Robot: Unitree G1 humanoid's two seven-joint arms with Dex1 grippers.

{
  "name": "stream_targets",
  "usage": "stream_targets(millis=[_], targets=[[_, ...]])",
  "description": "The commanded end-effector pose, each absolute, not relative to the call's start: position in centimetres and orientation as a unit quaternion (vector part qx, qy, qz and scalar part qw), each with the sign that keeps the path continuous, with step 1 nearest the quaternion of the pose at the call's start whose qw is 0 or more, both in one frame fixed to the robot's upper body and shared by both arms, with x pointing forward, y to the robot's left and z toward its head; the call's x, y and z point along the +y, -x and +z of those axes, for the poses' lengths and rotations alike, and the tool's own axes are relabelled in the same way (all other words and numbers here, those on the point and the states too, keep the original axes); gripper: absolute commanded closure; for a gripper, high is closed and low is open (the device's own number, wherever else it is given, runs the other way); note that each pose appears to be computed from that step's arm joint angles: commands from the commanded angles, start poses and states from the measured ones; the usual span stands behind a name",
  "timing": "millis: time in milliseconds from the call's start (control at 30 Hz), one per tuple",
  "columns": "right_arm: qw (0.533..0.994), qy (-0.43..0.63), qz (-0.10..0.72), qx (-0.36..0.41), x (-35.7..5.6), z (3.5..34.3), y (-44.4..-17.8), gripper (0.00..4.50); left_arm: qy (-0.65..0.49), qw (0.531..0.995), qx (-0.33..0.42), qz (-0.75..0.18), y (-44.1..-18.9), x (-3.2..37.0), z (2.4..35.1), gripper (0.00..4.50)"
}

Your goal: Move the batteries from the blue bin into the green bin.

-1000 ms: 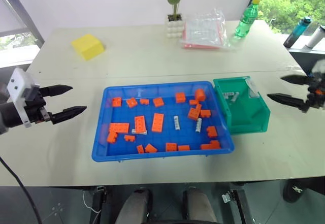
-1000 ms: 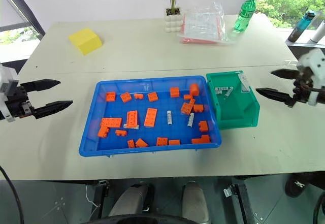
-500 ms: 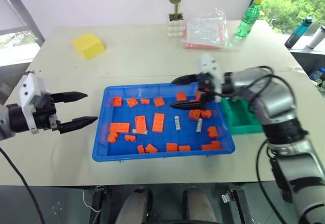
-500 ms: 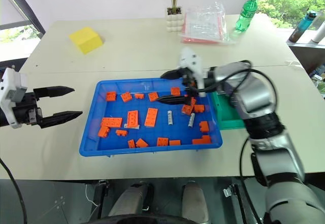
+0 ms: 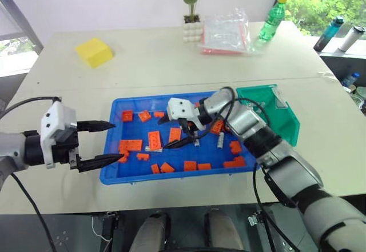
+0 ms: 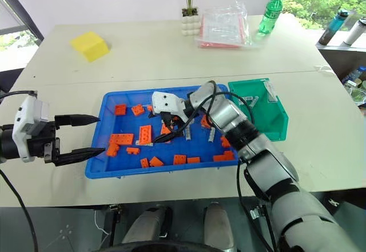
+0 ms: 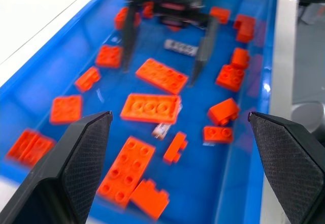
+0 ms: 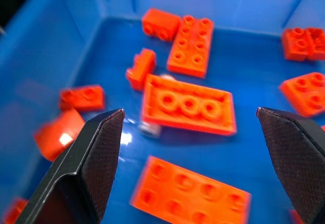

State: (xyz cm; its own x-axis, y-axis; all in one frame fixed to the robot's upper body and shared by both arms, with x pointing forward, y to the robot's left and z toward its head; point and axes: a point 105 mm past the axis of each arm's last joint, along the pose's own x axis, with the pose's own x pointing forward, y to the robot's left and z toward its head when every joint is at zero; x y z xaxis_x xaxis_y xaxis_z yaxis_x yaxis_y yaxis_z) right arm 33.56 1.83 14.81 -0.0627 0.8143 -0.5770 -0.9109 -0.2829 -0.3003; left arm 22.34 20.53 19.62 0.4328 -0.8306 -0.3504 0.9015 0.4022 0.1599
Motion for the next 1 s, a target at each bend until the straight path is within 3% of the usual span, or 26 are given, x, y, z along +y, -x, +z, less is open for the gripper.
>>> stream_targets(millis=[33,300,567,1000], targets=[[0.565,0.375,0.734,0.047,3.1,15.0,-33.8,0.2,-0.184,0.83,0.094,-0.518,-22.2,20.3,20.5,0.0],[0.533,0.362,0.764,0.023,3.3,14.8,-32.6,0.2,-0.182,0.838,0.093,-0.506,-21.9,20.6,20.8,0.0],[0.549,0.34,0.764,0.011,3.7,14.8,-32.0,0.2,-0.184,0.836,0.096,-0.508,-22.0,20.4,21.0,0.0],[0.534,0.332,0.775,0.063,4.5,12.9,-32.5,0.2,-0.186,0.832,0.082,-0.516,-22.8,19.6,21.6,0.0]])
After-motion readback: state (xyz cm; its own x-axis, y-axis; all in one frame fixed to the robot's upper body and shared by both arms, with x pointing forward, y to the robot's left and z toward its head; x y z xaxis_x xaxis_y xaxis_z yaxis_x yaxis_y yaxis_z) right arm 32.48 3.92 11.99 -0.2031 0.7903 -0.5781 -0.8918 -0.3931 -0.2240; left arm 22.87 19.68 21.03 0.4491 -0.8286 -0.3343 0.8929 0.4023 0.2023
